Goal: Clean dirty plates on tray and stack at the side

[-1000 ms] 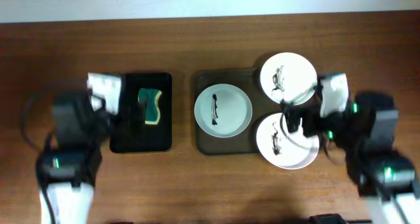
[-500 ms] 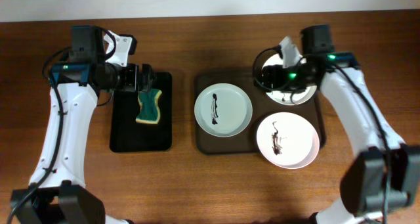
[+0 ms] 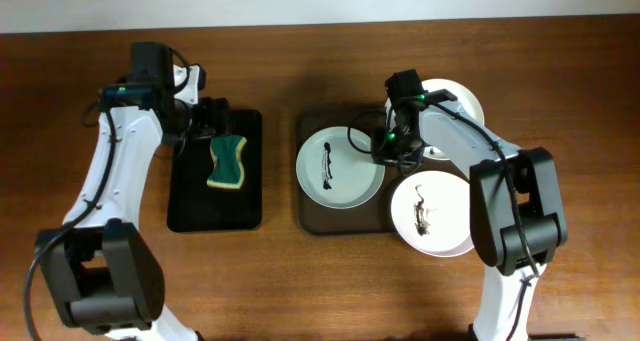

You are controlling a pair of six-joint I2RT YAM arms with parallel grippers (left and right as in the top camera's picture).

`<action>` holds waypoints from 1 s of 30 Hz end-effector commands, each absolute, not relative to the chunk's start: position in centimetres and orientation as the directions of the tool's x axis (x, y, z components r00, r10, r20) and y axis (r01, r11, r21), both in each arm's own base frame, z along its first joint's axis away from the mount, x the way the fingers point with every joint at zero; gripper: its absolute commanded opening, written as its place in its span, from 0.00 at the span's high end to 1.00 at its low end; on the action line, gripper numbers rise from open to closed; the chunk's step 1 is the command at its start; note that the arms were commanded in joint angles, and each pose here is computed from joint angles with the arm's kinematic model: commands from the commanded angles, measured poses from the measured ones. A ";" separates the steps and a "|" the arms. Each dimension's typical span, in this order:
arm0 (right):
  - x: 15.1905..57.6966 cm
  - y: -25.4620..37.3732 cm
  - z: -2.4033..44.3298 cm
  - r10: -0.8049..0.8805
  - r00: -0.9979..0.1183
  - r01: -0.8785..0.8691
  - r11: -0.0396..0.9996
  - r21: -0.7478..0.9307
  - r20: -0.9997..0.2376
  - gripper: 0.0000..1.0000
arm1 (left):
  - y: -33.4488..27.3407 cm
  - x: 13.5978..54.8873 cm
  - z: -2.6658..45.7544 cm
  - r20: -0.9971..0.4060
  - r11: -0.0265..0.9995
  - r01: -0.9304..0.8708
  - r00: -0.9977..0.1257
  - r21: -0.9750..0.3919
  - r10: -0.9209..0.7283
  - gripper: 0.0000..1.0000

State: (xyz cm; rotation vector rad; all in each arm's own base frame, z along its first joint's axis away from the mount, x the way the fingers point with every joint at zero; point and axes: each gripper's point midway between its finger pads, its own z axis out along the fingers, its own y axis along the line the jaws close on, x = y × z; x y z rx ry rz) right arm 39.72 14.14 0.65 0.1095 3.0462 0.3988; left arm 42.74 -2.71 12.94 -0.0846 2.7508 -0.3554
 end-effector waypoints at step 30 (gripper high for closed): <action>39.8 14.0 -0.9 0.100 -0.994 0.088 0.976 0.201 -0.049 0.96 | -3.2 40.2 0.6 -0.029 0.993 0.082 -0.996 -0.088 0.079 0.77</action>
